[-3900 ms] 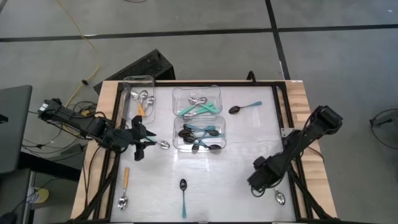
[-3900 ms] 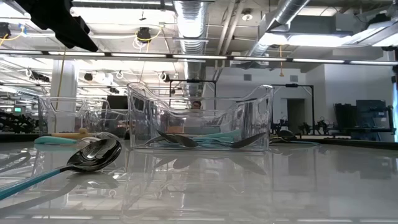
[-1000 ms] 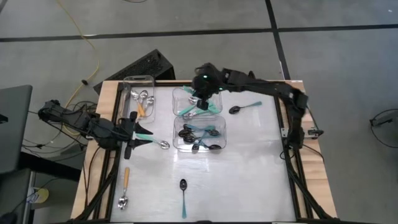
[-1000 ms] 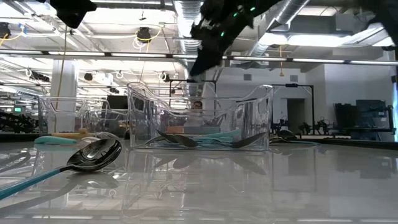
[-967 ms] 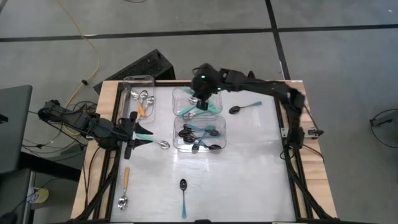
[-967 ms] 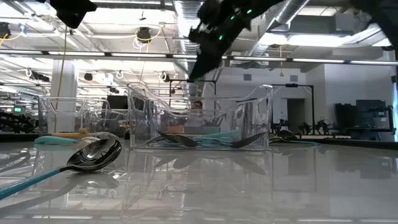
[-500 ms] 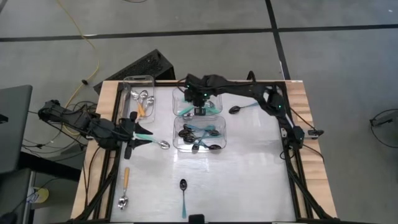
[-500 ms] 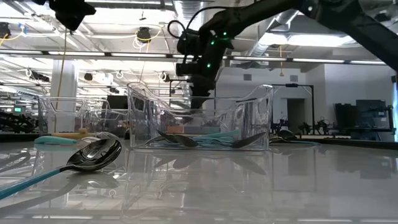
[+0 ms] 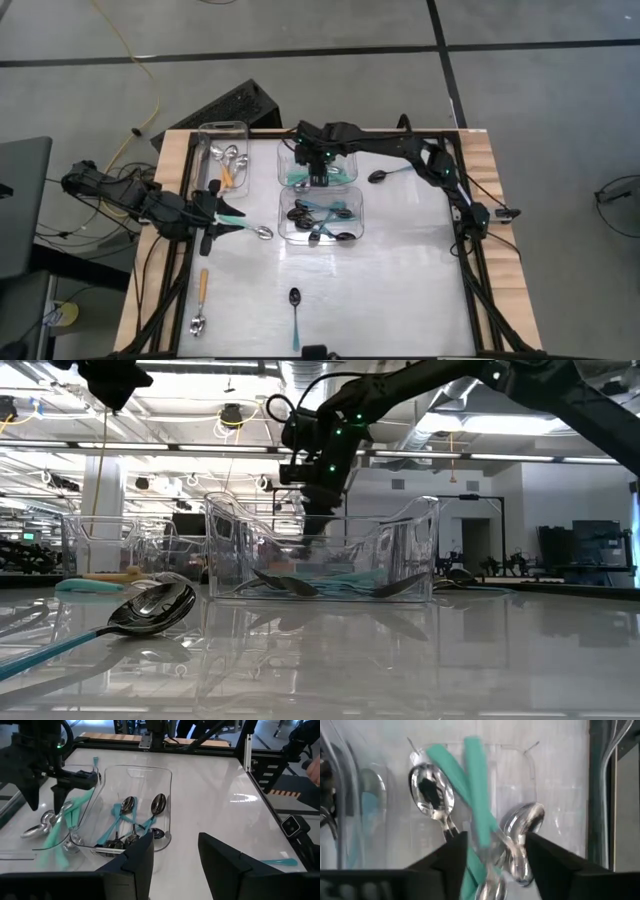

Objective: Sort silverware by color (type)
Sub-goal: Put the green spoon into the top right transparent bin, then put the blue spoon into the bottom transparent bin

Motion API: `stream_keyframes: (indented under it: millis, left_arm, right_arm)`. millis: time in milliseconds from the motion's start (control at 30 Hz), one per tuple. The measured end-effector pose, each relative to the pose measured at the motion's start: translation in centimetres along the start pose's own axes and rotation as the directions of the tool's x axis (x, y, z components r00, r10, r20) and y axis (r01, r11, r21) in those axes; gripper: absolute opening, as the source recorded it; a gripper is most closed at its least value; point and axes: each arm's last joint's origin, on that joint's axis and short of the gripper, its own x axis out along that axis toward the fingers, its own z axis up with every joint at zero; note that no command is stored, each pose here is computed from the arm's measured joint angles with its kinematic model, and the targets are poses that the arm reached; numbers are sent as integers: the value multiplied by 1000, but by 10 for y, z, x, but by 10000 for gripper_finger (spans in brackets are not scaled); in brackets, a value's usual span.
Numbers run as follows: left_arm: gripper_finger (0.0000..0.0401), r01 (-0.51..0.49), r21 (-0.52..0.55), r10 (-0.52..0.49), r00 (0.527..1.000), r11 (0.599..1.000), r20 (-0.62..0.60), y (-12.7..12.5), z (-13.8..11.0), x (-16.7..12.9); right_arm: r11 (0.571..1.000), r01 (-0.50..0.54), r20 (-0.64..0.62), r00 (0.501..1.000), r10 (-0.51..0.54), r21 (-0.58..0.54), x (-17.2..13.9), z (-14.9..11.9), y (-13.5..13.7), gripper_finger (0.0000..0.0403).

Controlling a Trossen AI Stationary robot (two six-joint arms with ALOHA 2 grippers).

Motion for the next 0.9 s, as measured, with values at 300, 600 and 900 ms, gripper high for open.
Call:
stream_keyframes:
  millis: [300, 600, 900]
  left_arm:
    - [139, -4, 1, 4, 1000, 1000, -18, 0, -2, 0]
    - [139, -2, 0, 2, 1000, 1000, -18, 0, -2, 0]
    - [139, 0, 1, 0, 1000, 1000, -22, 0, -2, 0]
  right_arm:
    - [1000, 6, 17, 1000, -6, -5, -17, 2, 1, 273]
    - [995, 8, -7, 1000, -8, 97, -89, -14, -10, 275]
    - [953, 9, -119, 992, 29, 303, -107, -90, -27, 275]
